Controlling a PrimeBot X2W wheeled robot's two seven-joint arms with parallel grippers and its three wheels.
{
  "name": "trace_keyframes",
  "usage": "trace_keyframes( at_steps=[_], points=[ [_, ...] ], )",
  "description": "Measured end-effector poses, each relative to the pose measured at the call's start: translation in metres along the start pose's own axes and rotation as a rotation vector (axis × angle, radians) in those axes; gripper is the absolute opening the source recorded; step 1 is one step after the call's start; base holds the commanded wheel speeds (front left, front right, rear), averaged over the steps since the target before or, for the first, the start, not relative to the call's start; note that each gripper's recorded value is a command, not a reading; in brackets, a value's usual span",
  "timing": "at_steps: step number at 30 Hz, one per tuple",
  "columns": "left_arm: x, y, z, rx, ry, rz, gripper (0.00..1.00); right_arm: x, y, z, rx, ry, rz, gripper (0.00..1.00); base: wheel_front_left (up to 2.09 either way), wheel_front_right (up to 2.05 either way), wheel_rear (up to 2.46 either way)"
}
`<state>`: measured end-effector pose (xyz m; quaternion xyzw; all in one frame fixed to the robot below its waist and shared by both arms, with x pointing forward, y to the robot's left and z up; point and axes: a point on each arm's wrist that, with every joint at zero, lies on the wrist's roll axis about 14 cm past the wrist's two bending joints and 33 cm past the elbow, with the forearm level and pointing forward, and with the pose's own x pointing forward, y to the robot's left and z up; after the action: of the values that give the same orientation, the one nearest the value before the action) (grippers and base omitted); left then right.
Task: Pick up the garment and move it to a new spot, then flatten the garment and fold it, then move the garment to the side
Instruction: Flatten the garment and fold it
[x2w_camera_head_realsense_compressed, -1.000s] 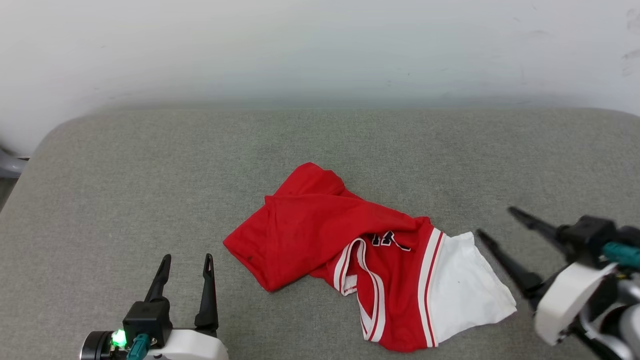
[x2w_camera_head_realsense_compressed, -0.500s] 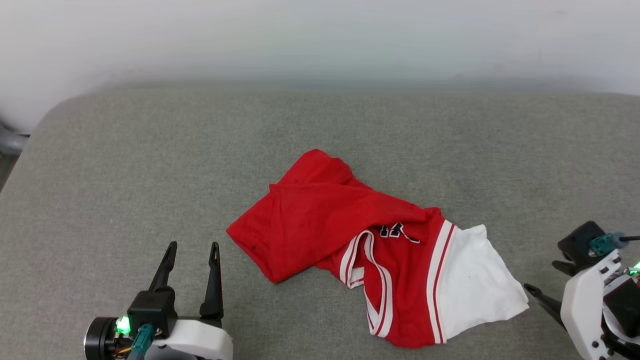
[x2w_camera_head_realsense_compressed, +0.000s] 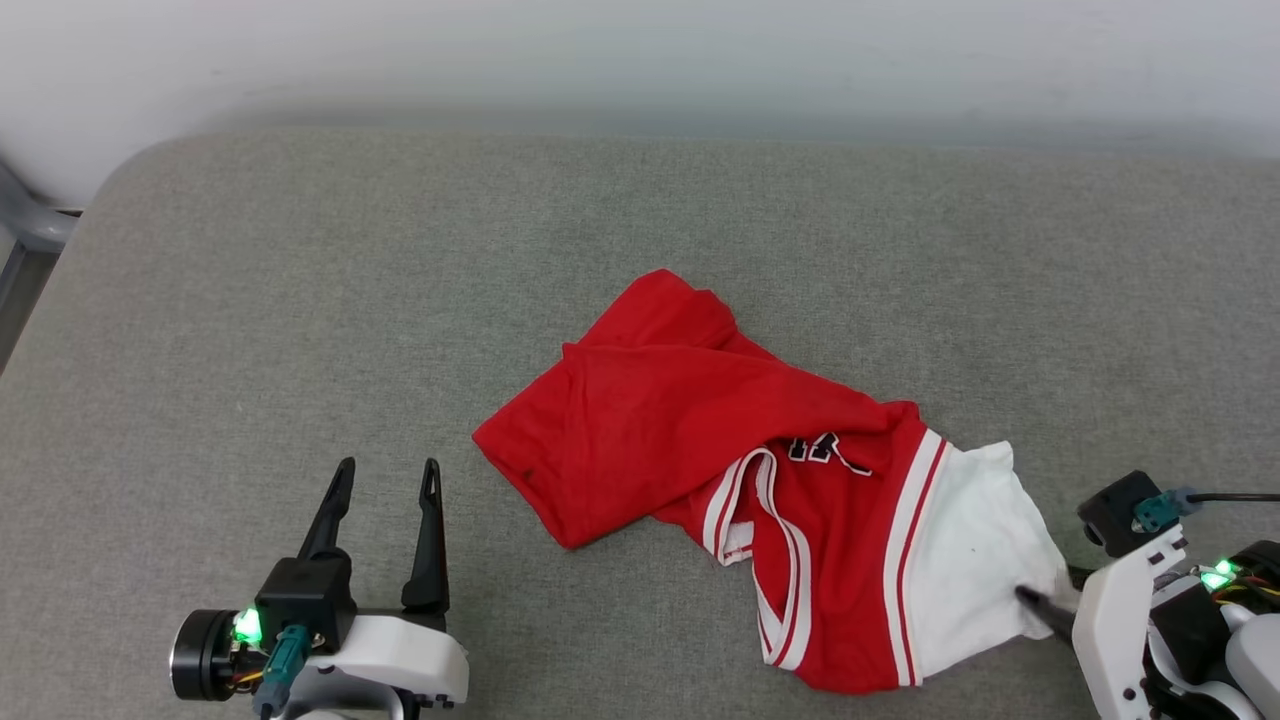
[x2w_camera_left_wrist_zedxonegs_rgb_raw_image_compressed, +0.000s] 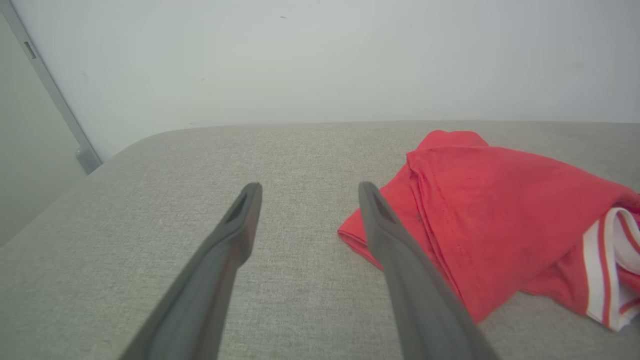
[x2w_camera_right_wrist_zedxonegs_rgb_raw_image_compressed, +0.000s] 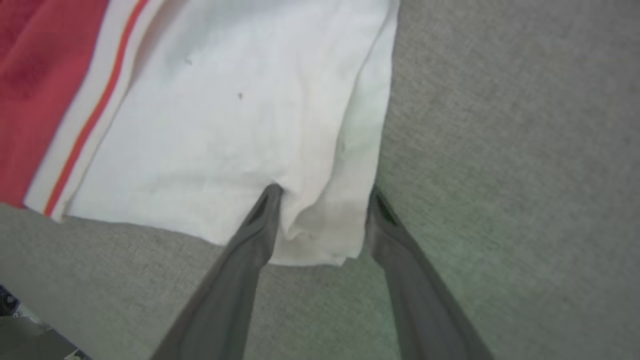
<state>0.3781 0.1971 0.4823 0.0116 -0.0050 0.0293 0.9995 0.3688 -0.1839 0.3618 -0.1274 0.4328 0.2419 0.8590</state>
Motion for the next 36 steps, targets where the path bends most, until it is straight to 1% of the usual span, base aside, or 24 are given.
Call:
trace_keyframes(
  at_steps=[2,4,6,8,10,14,16,19,20,21,22,25,28,29,30,31,34,35,36],
  points=[
    [-0.001,0.000,0.002,0.000,-0.005,0.001,1.00,-0.004,-0.006,0.009,0.026,-0.057,-0.017,0.00,0.00,0.00,0.00],
    [-0.002,-0.001,0.003,-0.001,-0.009,0.000,1.00,-0.010,-0.014,0.015,0.080,-0.105,-0.035,0.00,0.00,0.00,0.00],
    [-0.003,-0.003,0.006,-0.003,-0.018,-0.006,1.00,-0.022,-0.037,0.013,0.110,-0.126,-0.093,0.00,0.00,0.00,0.00],
    [-0.003,-0.005,0.009,-0.004,-0.028,-0.012,1.00,-0.035,-0.061,0.004,0.149,-0.120,-0.154,0.00,0.00,0.00,0.00],
    [-0.004,-0.006,0.011,-0.006,-0.033,-0.015,1.00,-0.044,-0.076,-0.008,0.195,-0.109,-0.196,0.00,0.00,0.00,0.00],
    [-0.005,-0.006,0.011,-0.007,-0.032,-0.015,1.00,-0.057,-0.102,-0.047,0.268,-0.025,-0.278,0.00,0.00,0.00,0.00],
    [-0.006,-0.005,0.011,-0.006,-0.032,-0.012,1.00,-0.059,-0.108,-0.064,0.302,0.013,-0.304,0.00,0.00,0.00,0.00],
    [-0.007,-0.003,0.011,-0.005,-0.033,-0.008,1.00,-0.057,-0.108,-0.076,0.334,0.029,-0.317,0.00,0.00,0.00,0.00],
    [-0.007,-0.003,0.012,-0.006,-0.034,-0.006,1.00,-0.056,-0.108,-0.075,0.338,0.017,-0.323,0.15,0.00,0.00,0.00],
    [-0.008,-0.002,0.012,-0.006,-0.035,-0.005,1.00,-0.055,-0.107,-0.073,0.346,-0.001,-0.324,0.50,0.00,0.00,0.00],
    [-0.009,-0.002,0.013,-0.006,-0.038,-0.004,1.00,-0.055,-0.107,-0.069,0.342,-0.030,-0.328,1.00,0.00,0.00,0.00],
    [-0.012,-0.001,0.015,-0.005,-0.044,-0.001,1.00,-0.058,-0.110,-0.050,0.310,-0.131,-0.350,1.00,0.00,0.00,0.00],
    [-0.017,0.000,0.019,-0.002,-0.055,0.002,1.00,-0.068,-0.115,-0.018,0.277,-0.281,-0.375,1.00,0.00,0.00,0.00],
    [-0.017,0.000,0.019,-0.002,-0.055,0.002,1.00,-0.068,-0.115,-0.018,0.277,-0.281,-0.375,1.00,0.00,0.00,0.00],
    [-0.019,0.000,0.022,0.003,-0.063,-0.001,1.00,-0.076,-0.116,0.005,0.246,-0.390,-0.389,1.00,0.00,0.00,0.00],
    [-0.022,-0.002,0.024,0.006,-0.070,-0.012,1.00,-0.093,-0.114,0.037,0.191,-0.546,-0.415,1.00,0.00,0.00,0.00],
    [-0.022,-0.006,0.030,0.012,-0.090,-0.032,1.00,-0.107,-0.103,0.061,0.151,-0.682,-0.430,1.00,0.00,0.00,0.00],
    [-0.022,-0.006,0.030,0.012,-0.090,-0.032,1.00,-0.107,-0.103,0.061,0.151,-0.682,-0.430,1.00,0.00,0.00,0.00],
    [-0.021,-0.009,0.036,0.017,-0.108,-0.049,1.00,-0.116,-0.089,0.073,0.133,-0.763,-0.431,1.00,0.00,0.00,0.00]
  ],
)
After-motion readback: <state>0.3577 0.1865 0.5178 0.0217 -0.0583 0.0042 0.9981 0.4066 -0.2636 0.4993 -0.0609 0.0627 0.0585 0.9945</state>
